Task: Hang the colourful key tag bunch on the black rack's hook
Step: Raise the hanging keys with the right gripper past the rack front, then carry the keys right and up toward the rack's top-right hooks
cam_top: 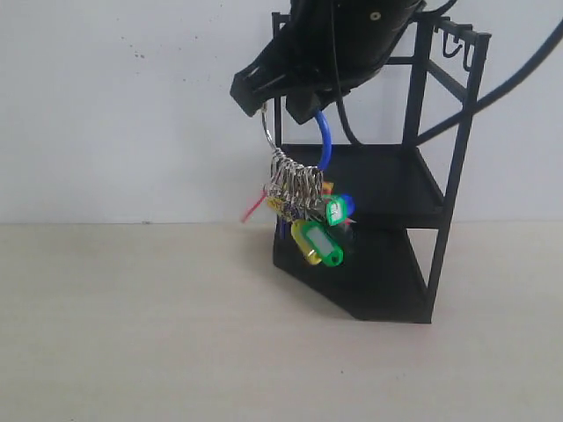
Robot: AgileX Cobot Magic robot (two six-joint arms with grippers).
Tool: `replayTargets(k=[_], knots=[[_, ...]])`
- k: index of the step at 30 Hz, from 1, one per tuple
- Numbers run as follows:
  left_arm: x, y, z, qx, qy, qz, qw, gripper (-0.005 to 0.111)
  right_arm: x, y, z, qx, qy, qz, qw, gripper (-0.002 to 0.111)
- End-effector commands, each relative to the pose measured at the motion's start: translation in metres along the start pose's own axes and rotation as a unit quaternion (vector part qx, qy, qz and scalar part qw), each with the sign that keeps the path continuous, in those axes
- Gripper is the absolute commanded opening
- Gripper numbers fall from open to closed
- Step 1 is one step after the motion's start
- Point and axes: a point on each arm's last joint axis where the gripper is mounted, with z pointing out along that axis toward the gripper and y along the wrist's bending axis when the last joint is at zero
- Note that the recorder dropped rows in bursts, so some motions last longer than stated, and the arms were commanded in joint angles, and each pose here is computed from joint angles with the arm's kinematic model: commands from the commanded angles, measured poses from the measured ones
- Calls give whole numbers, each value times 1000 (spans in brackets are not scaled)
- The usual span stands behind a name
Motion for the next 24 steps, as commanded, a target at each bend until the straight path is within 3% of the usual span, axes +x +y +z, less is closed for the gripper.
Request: replayTargets(k=[1, 6, 12, 15, 19, 20, 24], knots=[[-1, 0, 0, -1, -3, -4, 1000, 4, 1, -7, -34, 9, -35, 3, 999, 0], [-1, 0, 0, -1, -3, -4, 1000, 4, 22, -10, -60, 18, -50, 17, 998, 0], [-1, 0, 0, -1, -3, -4, 1000, 4, 71, -12, -77, 56, -106, 69, 990, 0], [-1, 0, 0, -1, -3, -4, 1000, 4, 100, -13, -81, 79, -148, 127, 978, 0], [-1, 0, 0, -1, -3, -4, 1000, 4, 162, -11, -64, 130, -200, 213, 948, 0], [-1, 0, 0, -1, -3, -4, 1000, 4, 176, -7, -54, 127, -203, 228, 944, 0], [-1, 0, 0, -1, -3, -4, 1000, 4, 181, 6, -36, 78, -222, 242, 941, 0]])
